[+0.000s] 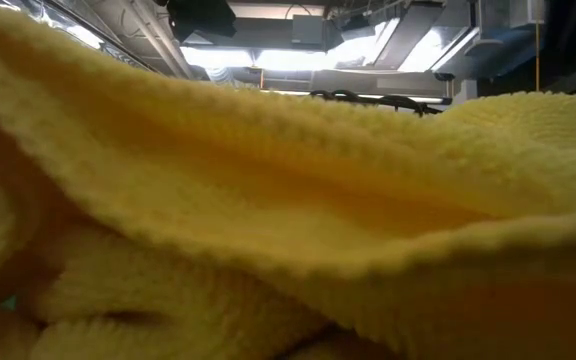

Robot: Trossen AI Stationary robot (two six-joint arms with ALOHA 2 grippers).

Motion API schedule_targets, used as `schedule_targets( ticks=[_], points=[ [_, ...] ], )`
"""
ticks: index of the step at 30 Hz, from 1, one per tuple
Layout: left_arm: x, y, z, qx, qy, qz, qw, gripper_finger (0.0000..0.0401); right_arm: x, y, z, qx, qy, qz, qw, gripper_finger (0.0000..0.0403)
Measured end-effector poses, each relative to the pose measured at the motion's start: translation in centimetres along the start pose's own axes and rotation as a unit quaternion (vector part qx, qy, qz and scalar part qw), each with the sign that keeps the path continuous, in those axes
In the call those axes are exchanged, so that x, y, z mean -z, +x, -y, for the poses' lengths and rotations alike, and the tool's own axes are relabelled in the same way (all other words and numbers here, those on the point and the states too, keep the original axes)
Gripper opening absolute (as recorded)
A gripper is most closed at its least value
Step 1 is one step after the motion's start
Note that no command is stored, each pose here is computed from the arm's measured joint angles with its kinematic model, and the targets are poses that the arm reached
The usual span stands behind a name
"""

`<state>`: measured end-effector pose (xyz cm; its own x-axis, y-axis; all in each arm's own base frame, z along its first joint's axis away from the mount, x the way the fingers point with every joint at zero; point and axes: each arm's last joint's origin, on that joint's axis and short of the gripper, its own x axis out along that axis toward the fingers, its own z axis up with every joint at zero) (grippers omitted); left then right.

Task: Sort microfiber towel by color & place in baskets
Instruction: Put the blue microfiber towel into the white bin

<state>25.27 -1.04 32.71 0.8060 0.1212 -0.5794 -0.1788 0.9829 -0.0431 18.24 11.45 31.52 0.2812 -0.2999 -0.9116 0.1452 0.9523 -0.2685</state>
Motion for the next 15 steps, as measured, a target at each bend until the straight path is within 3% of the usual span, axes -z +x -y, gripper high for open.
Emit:
schedule_targets(
  ticks=[6,15],
  points=[
    [-0.1,0.0,-0.5,-0.058,-0.003,0.01,0.998,0.0118,-0.7,2.0,4.4,0.009,0.005,-0.008,1.0,0.0159],
    [-0.1,0.1,-0.8,-0.058,-0.006,0.009,0.998,0.0118,-0.2,7.3,8.5,0.043,0.001,-0.056,0.998,0.0159]
  ],
)
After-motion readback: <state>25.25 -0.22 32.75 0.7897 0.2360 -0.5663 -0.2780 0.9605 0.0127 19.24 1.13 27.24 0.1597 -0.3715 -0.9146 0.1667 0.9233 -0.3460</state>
